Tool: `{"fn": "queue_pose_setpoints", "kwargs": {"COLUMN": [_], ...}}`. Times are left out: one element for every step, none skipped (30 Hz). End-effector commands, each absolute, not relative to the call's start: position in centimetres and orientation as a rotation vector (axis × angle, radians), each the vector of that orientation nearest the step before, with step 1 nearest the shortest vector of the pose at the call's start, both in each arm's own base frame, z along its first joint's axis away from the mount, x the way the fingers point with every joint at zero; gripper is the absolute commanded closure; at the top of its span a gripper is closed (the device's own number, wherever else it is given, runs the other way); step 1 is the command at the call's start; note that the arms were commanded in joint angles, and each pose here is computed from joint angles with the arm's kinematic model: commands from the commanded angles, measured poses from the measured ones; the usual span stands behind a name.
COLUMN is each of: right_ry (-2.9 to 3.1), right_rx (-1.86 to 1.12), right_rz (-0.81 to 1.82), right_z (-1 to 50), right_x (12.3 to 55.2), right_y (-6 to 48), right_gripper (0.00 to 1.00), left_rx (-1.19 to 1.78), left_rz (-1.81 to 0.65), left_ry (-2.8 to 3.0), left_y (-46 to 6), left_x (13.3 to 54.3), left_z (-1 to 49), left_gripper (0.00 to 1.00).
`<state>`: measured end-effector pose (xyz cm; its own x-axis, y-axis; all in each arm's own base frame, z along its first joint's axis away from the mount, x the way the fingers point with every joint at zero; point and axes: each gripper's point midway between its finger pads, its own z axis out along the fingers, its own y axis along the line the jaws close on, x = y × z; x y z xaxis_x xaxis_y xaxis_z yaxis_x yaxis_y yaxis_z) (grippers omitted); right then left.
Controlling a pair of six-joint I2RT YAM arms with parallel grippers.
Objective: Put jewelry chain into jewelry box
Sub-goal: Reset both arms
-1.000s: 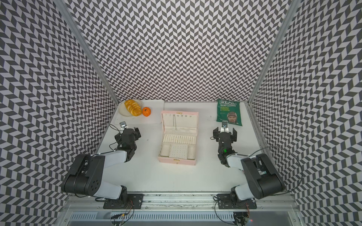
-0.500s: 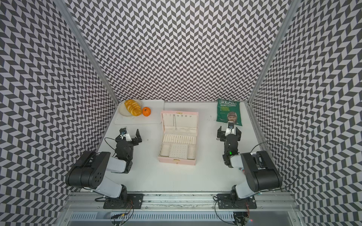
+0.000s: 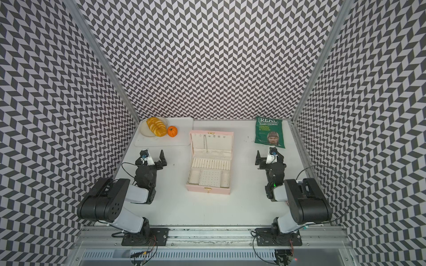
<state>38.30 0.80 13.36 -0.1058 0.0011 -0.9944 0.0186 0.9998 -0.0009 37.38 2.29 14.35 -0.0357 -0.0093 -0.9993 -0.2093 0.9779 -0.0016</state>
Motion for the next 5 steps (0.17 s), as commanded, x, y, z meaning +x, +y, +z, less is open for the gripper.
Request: {"fn": "queue_pose_setpoints", "kwargs": {"right_ry": [1.624, 1.619, 1.625, 1.628, 1.624], "right_rx": [0.016, 0.018, 0.014, 0.012, 0.016], "right_rz": [0.001, 0.001, 0.0, 0.001, 0.002], "right_z": [14.96, 15.06, 14.98, 14.94, 14.97], "right_x": [38.76, 38.75, 38.8, 38.81, 38.8], "right_y": [0.9, 0.88, 0.93, 0.96, 0.93], "right_gripper": [0.0, 0.0, 0.0, 0.0, 0.0], "left_rx": [-0.157, -0.157, -0.156, -0.158, -0.159], "left_rz": [0.162, 0.163, 0.163, 0.161, 0.162], "left_ry": [1.568, 1.569, 1.57, 1.569, 1.569], "left_y": [2.1, 2.11, 2.1, 2.09, 2.11], "left_x": [37.49, 37.51, 37.54, 37.54, 37.45], "left_z": [15.15, 15.14, 15.12, 15.16, 15.15], "left_gripper": [0.0, 0.0, 0.0, 0.0, 0.0]}}
